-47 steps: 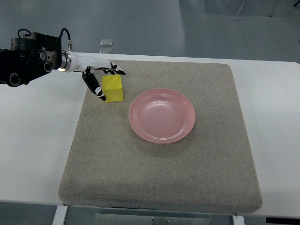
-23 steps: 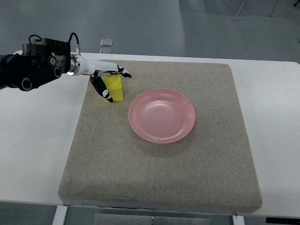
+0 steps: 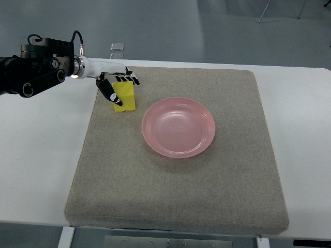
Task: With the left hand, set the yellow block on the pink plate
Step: 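Close the left hand fingers around the yellow cube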
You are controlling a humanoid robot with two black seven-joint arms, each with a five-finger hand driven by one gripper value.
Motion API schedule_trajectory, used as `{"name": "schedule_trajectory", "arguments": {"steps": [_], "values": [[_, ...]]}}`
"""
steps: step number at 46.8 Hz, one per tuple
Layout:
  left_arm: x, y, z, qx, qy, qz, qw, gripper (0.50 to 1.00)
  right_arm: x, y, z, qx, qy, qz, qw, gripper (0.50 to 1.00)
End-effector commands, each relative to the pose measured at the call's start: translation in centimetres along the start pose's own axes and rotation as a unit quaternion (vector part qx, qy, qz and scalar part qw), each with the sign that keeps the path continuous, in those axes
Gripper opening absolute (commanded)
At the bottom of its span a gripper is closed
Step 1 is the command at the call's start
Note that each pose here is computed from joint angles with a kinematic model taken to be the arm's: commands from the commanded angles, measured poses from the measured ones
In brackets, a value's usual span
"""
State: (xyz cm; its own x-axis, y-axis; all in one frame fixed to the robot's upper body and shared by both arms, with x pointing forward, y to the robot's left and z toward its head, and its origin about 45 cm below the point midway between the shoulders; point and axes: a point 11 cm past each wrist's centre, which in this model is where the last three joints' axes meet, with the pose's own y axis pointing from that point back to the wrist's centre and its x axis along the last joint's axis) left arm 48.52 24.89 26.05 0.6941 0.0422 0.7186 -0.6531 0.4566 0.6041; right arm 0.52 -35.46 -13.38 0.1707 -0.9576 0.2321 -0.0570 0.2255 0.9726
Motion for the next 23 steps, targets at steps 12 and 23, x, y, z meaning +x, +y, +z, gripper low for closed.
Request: {"name": "schedule_trajectory", "arguments": {"steps": [12, 23], "values": [[0.12, -0.04, 0.14, -0.003, 0.003, 0.004, 1.0, 0.654, 0.01, 0.0, -0.03, 0.0, 0.0, 0.0, 1.0, 0.924], [0.58, 0.09, 0.27, -0.003, 0.002, 0.011, 1.0, 0.598, 0.01, 0.0, -0.03, 0.0, 0.0, 0.0, 1.0, 0.924]]}}
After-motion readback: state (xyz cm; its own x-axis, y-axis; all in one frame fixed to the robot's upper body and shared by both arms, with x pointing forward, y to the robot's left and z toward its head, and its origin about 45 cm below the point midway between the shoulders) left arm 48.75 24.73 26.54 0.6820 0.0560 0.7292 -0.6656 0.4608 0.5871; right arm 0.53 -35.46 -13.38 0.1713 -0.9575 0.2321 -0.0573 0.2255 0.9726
